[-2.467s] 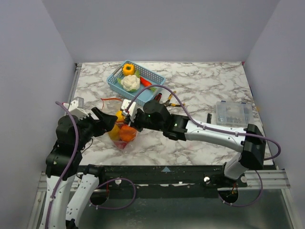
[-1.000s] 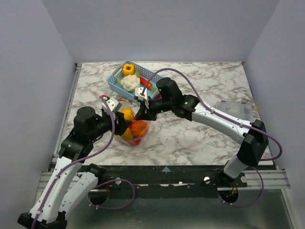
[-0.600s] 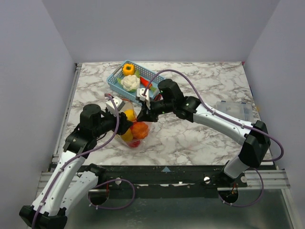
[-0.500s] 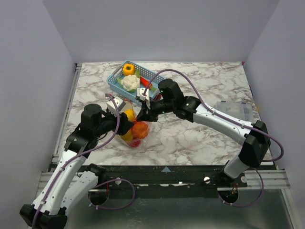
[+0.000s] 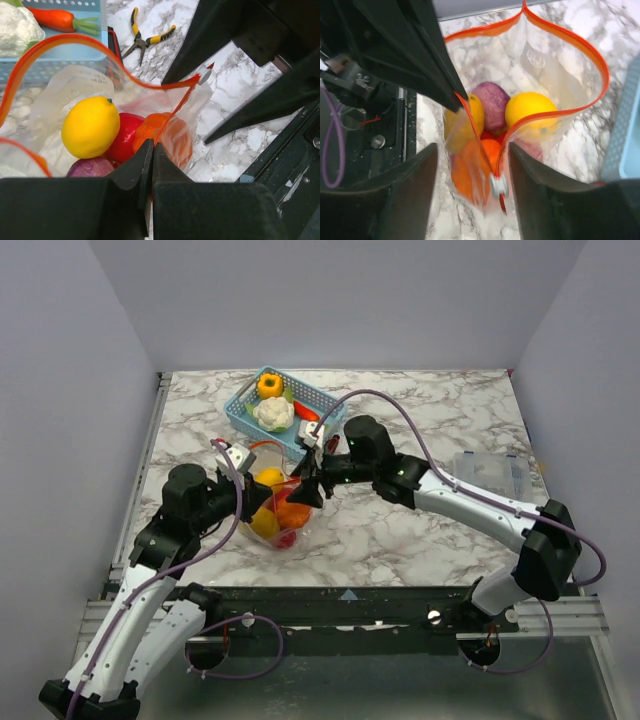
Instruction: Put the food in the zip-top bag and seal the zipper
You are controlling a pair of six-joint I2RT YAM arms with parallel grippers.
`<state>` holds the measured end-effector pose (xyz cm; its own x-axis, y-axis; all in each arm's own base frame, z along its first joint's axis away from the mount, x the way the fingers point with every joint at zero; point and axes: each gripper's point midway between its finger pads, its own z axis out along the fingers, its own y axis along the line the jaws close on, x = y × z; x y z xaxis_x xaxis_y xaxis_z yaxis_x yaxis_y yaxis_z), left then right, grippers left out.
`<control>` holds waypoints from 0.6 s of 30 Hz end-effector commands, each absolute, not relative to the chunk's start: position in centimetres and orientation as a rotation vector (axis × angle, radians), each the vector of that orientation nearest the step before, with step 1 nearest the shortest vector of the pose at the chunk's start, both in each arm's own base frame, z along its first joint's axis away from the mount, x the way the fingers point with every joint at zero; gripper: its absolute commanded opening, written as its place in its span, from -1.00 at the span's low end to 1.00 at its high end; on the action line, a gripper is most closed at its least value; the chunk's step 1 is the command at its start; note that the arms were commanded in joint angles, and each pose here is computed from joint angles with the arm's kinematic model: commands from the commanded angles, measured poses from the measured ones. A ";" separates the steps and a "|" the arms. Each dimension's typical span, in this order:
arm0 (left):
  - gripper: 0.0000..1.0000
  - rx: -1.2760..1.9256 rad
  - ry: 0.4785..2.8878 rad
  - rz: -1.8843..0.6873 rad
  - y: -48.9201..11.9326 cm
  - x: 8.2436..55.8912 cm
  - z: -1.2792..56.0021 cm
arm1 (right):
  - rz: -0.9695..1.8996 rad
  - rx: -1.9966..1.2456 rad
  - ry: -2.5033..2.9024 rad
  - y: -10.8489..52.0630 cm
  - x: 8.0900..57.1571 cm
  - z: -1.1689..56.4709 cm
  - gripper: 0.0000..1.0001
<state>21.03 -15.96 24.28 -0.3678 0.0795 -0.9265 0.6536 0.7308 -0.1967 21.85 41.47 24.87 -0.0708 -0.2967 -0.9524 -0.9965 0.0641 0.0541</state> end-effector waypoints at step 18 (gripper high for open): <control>-1.00 0.485 1.797 -0.706 -15.6 20.3 26.1 | 1.273 -0.856 1.367 38.5 22.3 26.2 0.88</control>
<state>20.02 -15.50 25.15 -0.3538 0.0079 -0.9353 0.6299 0.7412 -0.2320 21.08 37.99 24.53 -0.2128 0.0560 -0.9755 -0.9459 0.2385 0.2201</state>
